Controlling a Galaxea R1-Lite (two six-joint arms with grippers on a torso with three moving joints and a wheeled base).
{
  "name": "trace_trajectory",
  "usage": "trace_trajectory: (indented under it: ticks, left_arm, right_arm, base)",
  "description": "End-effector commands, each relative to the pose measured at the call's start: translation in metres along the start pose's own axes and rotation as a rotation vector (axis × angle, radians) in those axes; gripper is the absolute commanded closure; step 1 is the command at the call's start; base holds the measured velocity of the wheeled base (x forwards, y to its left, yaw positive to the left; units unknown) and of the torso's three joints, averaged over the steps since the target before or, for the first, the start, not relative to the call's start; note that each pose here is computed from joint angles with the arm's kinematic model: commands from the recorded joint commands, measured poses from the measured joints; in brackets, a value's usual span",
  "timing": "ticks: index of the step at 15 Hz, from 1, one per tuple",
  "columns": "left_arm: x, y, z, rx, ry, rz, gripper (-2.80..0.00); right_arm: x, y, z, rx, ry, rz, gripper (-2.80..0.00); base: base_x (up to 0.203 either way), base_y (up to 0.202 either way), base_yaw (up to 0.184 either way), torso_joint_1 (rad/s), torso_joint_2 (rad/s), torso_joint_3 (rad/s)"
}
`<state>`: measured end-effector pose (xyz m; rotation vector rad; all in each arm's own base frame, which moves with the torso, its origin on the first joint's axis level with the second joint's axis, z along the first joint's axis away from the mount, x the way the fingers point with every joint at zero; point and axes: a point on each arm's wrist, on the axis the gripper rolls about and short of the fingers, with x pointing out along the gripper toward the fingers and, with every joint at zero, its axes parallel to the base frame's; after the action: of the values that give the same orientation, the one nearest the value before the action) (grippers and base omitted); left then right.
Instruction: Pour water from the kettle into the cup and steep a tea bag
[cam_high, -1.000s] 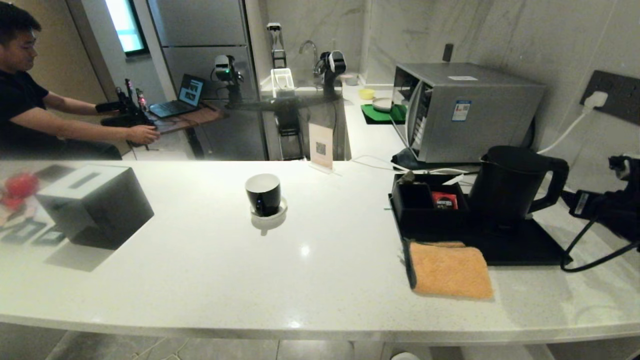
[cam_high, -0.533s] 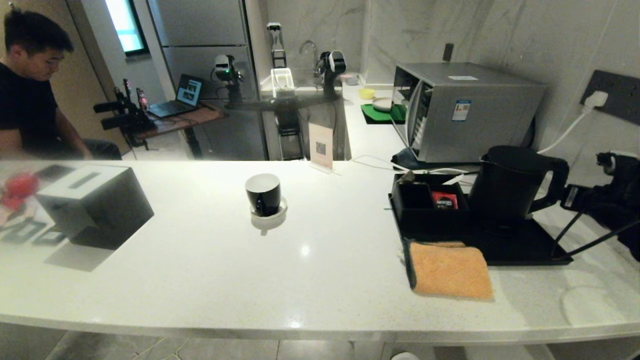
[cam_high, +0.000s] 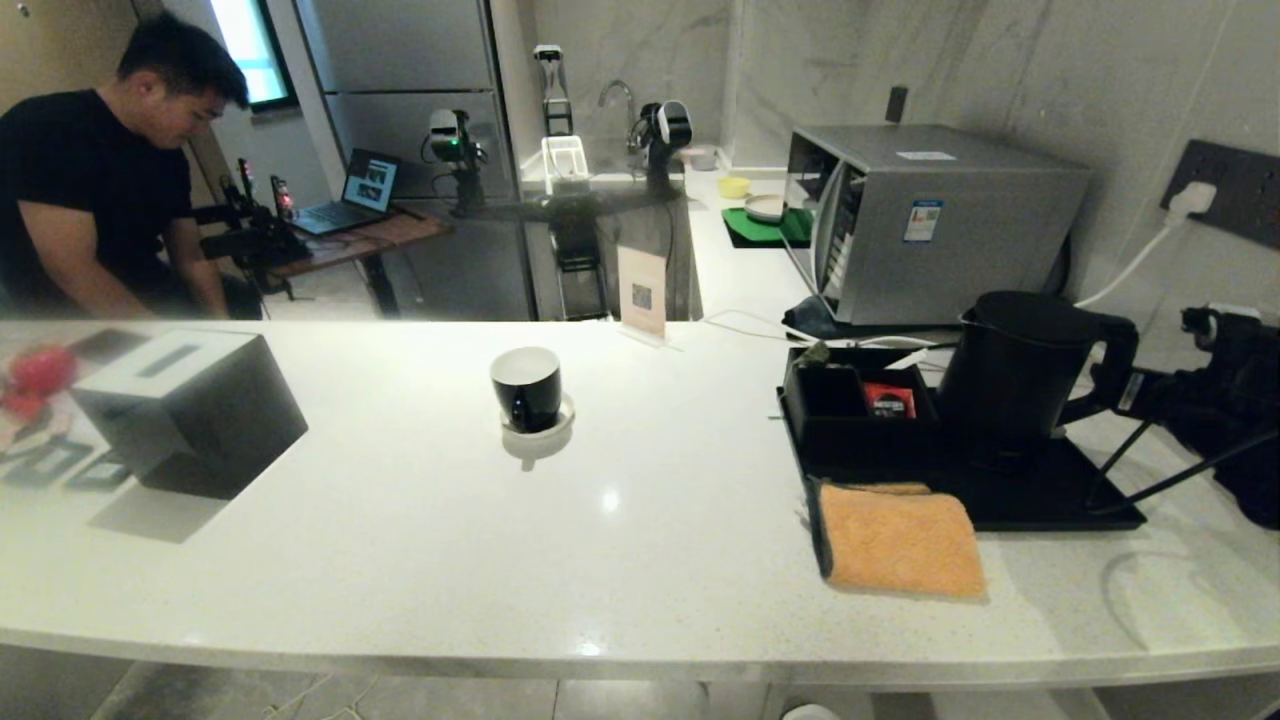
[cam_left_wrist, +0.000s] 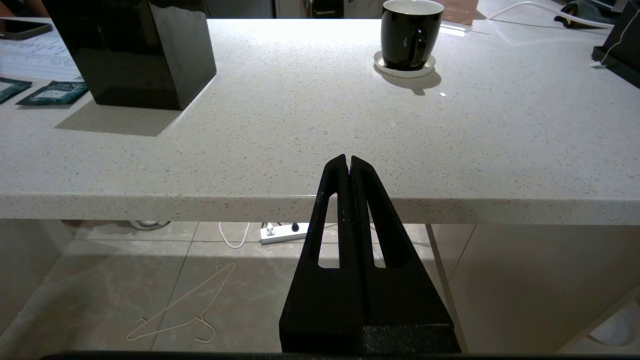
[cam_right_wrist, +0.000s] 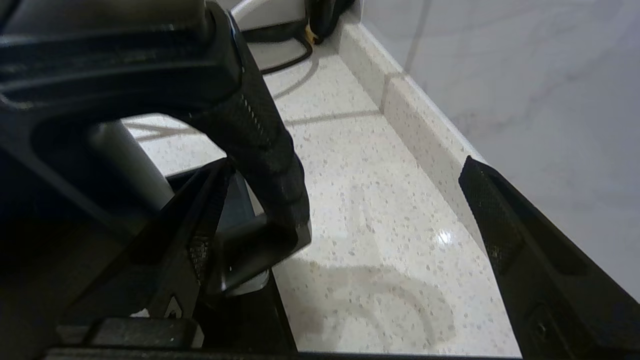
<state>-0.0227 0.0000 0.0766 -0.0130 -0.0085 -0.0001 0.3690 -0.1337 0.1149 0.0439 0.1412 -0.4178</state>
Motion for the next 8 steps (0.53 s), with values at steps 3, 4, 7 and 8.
trace_trajectory:
  ticks: [3, 4, 7, 8]
  left_arm:
    - [0.0, 0.0, 0.0001, -0.001, -0.001, 0.0, 0.0]
    - [0.0, 0.0, 0.0, -0.001, -0.001, 0.0, 0.0]
    - [0.0, 0.0, 0.0, -0.001, -0.001, 0.0, 0.0]
    - [0.0, 0.0, 0.0, -0.001, -0.001, 0.0, 0.0]
  right_arm:
    - [0.0025, 0.0001, -0.0023, 0.003, -0.021, 0.001, -2.8]
    - [0.0029, 0.0001, -0.0024, 0.004, -0.036, 0.002, -2.8]
    - [0.0, -0.0001, -0.0028, 0.005, -0.068, 0.002, -2.8]
    - [-0.0019, -0.0003, -0.0042, 0.006, -0.078, 0.002, -2.8]
  base:
    - [0.0, 0.0, 0.0, 0.0, 0.0, 0.0]
    - [0.0, 0.0, 0.0, 0.0, 0.0, 0.0]
    - [0.0, 0.0, 0.0, 0.0, 0.0, 0.0]
    - [0.0, 0.0, 0.0, 0.0, 0.0, 0.0]
